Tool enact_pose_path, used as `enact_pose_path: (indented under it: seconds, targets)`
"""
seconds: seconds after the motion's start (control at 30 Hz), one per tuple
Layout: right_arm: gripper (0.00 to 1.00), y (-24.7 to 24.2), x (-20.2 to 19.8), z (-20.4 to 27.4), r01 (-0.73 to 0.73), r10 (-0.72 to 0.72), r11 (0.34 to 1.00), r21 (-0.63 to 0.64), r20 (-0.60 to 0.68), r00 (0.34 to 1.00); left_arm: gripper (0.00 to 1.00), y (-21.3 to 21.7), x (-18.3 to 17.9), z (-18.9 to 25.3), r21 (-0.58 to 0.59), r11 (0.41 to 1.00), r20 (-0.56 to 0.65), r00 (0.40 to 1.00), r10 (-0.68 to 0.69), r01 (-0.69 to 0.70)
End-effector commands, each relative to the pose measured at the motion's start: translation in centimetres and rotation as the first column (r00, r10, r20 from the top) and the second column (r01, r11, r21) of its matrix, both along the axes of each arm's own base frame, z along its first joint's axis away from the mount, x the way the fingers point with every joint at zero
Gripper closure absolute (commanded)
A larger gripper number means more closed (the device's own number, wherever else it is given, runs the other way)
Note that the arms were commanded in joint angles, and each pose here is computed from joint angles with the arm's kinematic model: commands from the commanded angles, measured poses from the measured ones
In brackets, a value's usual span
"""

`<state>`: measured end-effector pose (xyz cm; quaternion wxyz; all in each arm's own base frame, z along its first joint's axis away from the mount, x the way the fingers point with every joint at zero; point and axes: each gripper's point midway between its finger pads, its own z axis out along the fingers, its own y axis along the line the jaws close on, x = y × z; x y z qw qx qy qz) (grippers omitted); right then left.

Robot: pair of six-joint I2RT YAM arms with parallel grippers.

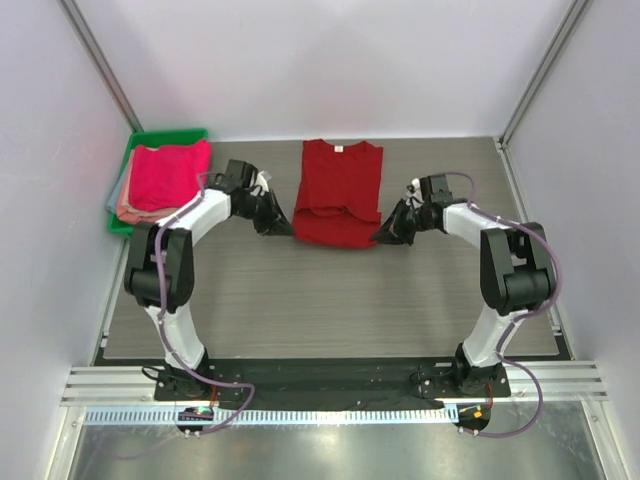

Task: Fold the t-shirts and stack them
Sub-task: Fold the tshirt

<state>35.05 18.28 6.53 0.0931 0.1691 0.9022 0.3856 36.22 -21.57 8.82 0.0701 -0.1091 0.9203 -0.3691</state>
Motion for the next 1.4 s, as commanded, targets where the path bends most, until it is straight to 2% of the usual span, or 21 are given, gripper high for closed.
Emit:
enact_pose_path:
  seconds: [0.0, 0.2, 0.47, 0.67, 0.8, 0.83, 0.9, 0.97, 1.07, 1.13, 1.17, 1.23, 1.27, 1.3, 1.37]
  targets:
    - [0.99, -0.2, 0.8, 5.8, -0.042, 0.037, 0.999, 0.027, 0.153, 0.987, 1.00, -0.6, -0.1, 5.8, -0.074, 0.997, 0.142, 0.990, -0.010, 0.021]
    - [0.99, -0.5, -0.1, 8.7, -0.063, 0.057, 0.998, 0.019, 0.227, 0.972, 1.00, -1.2, -2.1, 8.8, -0.096, 0.994, 0.210, 0.977, -0.035, 0.056]
    - [0.98, -0.6, 0.1, 9.8, -0.072, 0.069, 0.997, 0.002, 0.277, 0.959, 1.00, -0.7, -4.5, 8.3, -0.092, 0.995, 0.198, 0.980, -0.027, 0.046]
    - [0.98, -0.5, 2.3, 10.0, -0.069, 0.068, 0.998, -0.007, 0.303, 0.950, 1.00, -0.5, -3.2, 8.7, -0.078, 0.997, 0.228, 0.974, 0.001, 0.017]
    - [0.98, -0.3, 5.0, 10.3, -0.064, 0.063, 0.998, -0.008, 0.336, 0.940, 1.00, -0.6, 0.6, 9.2, -0.066, 0.998, 0.279, 0.960, 0.014, 0.004]
    - [0.99, -0.2, 5.9, 9.7, -0.066, 0.067, 0.998, -0.014, 0.339, 0.938, 1.00, -0.8, 2.2, 10.7, -0.067, 0.998, 0.329, 0.944, 0.013, 0.009]
    - [0.98, -0.2, 7.8, 10.4, -0.063, 0.067, 0.998, -0.022, 0.377, 0.924, 1.00, -0.8, 4.3, 9.4, -0.026, 1.000, 0.329, 0.944, -0.001, 0.010]
    - [0.99, -0.2, 10.1, 10.2, -0.059, 0.064, 0.998, -0.026, 0.399, 0.915, 1.00, -1.0, 7.1, 9.1, 0.017, 0.999, 0.380, 0.924, -0.037, 0.033]
    - [0.98, -0.1, 13.2, 10.0, -0.056, 0.062, 0.998, -0.027, 0.424, 0.904, 1.00, -1.2, 10.1, 10.1, 0.048, 0.998, 0.443, 0.895, -0.054, 0.036]
    - [0.99, -0.1, 15.0, 9.7, -0.052, 0.060, 0.998, -0.032, 0.441, 0.895, 1.00, -0.9, 12.0, 8.2, 0.090, 0.995, 0.439, 0.896, -0.068, 0.032]
    - [0.99, -0.2, 16.8, 9.4, -0.047, 0.059, 0.998, -0.037, 0.457, 0.887, 1.00, -1.1, 13.4, 9.3, 0.092, 0.995, 0.480, 0.874, -0.073, 0.033]
    - [0.98, -0.1, 18.6, 9.3, -0.043, 0.056, 0.998, -0.038, 0.476, 0.878, 1.00, -0.5, 15.4, 7.8, 0.127, 0.992, 0.484, 0.872, -0.072, 0.012]
    - [0.99, -0.1, 20.2, 10.4, -0.040, 0.054, 0.998, -0.038, 0.516, 0.855, 1.00, -0.3, 16.3, 7.8, 0.136, 0.991, 0.505, 0.860, -0.073, 0.005]
    - [0.98, -0.1, 21.2, 8.8, -0.036, 0.053, 0.998, -0.044, 0.503, 0.863, 1.00, -0.2, 17.9, 9.2, 0.139, 0.990, 0.552, 0.831, -0.066, -0.014]
    - [0.98, 0.0, 23.3, 9.7, -0.027, 0.047, 0.999, -0.043, 0.549, 0.834, 1.00, 0.4, 19.8, 7.3, 0.169, 0.985, 0.551, 0.832, -0.065, -0.035]
